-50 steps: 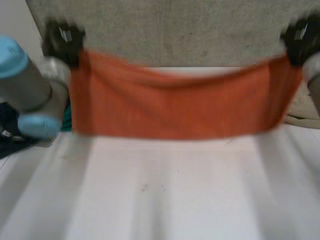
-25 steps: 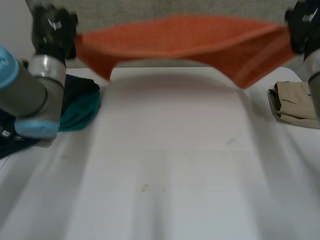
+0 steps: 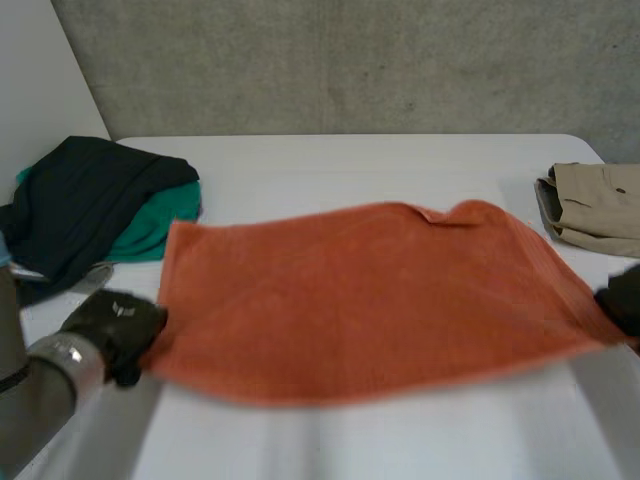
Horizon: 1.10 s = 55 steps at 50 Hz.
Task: Fold the laundry.
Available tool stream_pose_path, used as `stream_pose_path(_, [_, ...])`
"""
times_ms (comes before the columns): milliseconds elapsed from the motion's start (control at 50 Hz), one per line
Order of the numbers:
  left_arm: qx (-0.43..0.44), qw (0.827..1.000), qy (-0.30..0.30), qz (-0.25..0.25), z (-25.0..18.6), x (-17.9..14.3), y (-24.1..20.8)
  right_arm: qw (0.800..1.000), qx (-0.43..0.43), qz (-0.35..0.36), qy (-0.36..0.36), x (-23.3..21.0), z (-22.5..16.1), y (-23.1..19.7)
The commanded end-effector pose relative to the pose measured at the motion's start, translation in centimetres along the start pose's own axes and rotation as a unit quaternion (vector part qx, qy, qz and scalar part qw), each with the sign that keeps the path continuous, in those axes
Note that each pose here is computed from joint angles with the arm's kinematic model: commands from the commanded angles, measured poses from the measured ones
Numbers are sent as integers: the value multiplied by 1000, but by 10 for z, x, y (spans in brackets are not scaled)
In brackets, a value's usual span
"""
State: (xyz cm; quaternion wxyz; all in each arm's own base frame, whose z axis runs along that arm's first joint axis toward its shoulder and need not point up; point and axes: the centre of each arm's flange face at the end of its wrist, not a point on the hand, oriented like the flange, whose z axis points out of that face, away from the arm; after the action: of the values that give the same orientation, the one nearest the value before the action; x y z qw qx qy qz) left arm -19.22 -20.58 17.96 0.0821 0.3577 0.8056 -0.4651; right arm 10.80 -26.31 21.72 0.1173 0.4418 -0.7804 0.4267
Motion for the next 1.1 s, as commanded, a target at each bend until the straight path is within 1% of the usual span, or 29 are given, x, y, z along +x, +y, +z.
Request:
stream_pose_path(20, [-10,999,13,31,-28,0,-2,997,-37,-40,-54,-15,-13,14])
stream_pose_path(120, [28,999,-12,32,-8,-3,-12,1000,-7,-25,-9,-6,4,14])
stream_pose_path(140, [37,999,-18,33,4,-3,-13,1000,2,-20,8,-2,13,14])
stream_pose_path(180, [44,998,-25,33,18,-4,-15,999,15,-21,19,-1,23,11])
stream_pose_path(280, [80,995,-50,27,51,-9,-25,995,79,-40,44,-6,54,-12])
stream_pose_path(300, [93,994,-59,27,63,-11,-29,993,95,-46,58,-6,64,-20])
stream_pose_path(360, [115,990,-77,25,82,-15,-36,989,110,-59,81,-6,81,-30])
stream_pose_path(380, [127,988,-87,24,94,-18,-40,986,116,-67,99,-5,94,-36])
stream_pose_path(420, [135,986,-97,23,106,-20,-44,982,127,-74,115,-5,108,-43])
stream_pose_path(440, [138,985,-104,22,113,-21,-45,979,135,-82,130,-3,121,-49])
stream_pose_path(540, [149,978,-147,14,152,-30,-56,970,160,-97,158,-1,157,-66])
stream_pose_path(580, [153,976,-154,14,162,-31,-58,967,165,-99,164,0,169,-68])
stream_pose_path(600, [158,975,-158,14,167,-31,-61,966,168,-99,169,1,181,-69])
stream_pose_path(660, [174,970,-168,14,185,-33,-66,965,169,-102,175,1,196,-69])
stream_pose_path(720, [192,965,-176,15,200,-32,-71,959,179,-105,193,1,214,-75])
stream_pose_path(760, [204,962,-182,14,208,-32,-75,950,196,-105,219,5,223,-82])
stream_pose_path(860, [220,957,-187,14,212,-31,-82,933,213,-101,272,13,229,-92])
stream_pose_path(960, [245,952,-182,16,197,-21,-96,928,219,-83,289,13,217,-103])
stream_pose_path(1040, [267,943,-196,9,174,-31,-110,927,241,-32,285,26,187,-112])
stream_pose_path(1100, [272,942,-195,7,159,-31,-112,925,272,25,263,31,154,-121])
